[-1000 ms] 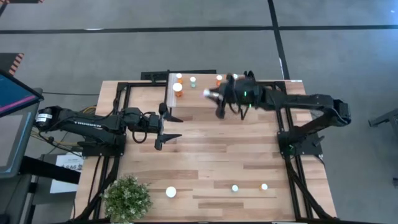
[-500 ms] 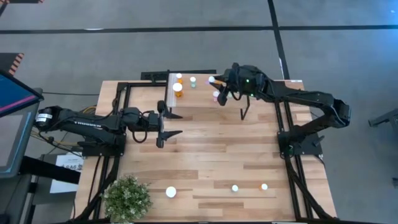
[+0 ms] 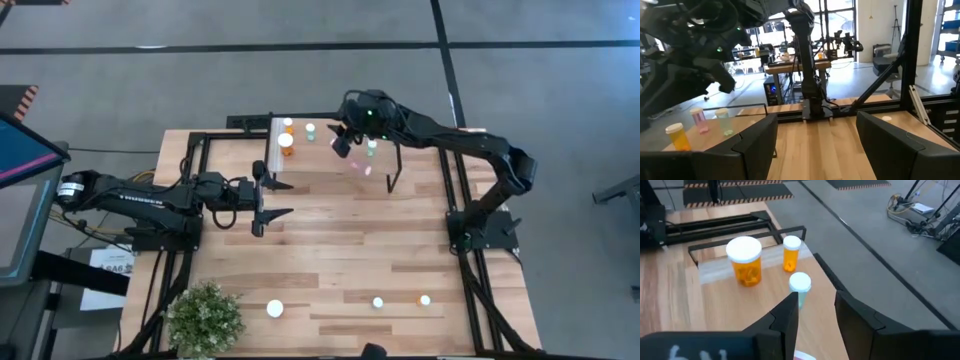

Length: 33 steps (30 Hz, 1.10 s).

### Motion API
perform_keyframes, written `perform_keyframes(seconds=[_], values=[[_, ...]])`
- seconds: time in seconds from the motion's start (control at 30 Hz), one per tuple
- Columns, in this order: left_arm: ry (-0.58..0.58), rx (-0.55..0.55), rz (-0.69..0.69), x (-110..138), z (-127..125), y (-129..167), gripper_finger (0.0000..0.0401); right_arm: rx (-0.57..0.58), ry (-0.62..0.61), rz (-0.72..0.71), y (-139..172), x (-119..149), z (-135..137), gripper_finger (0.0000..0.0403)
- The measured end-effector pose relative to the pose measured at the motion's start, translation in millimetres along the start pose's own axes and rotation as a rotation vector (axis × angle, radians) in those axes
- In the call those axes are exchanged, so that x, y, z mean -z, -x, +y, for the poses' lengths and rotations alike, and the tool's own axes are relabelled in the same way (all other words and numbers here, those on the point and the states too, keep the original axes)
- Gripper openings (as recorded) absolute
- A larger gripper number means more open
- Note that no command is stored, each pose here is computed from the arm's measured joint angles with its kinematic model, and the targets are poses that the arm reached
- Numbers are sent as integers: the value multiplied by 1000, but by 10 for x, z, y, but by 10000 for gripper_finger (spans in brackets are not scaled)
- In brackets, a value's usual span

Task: Pick and place medicine bottles onto shelf by color
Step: Put the pink small pill bottle on the shelf

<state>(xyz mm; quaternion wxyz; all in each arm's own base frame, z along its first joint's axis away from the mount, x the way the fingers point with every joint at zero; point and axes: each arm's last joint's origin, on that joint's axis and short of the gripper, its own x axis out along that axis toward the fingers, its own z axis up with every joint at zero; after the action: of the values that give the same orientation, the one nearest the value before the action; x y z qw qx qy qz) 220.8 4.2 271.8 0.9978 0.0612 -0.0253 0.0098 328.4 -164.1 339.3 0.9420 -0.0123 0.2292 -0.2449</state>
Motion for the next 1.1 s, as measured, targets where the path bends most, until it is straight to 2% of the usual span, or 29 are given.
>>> perform_keyframes(seconds=[0.23,0.47,0.6,0.73,0.83,1.1], values=[[-14,1,4,4,-1,0,261,-6,25,4,35,-81,-4,151],[-14,1,5,5,-1,0,261,-51,68,2,518,-200,112,153],[-12,1,5,4,-1,0,261,-110,67,11,814,-146,278,147],[1,1,5,4,-1,0,261,-175,58,30,999,91,520,144],[7,1,4,4,-1,0,261,-167,35,46,1080,334,711,144],[13,0,0,0,0,0,261,-182,-57,146,1070,984,1238,142]])
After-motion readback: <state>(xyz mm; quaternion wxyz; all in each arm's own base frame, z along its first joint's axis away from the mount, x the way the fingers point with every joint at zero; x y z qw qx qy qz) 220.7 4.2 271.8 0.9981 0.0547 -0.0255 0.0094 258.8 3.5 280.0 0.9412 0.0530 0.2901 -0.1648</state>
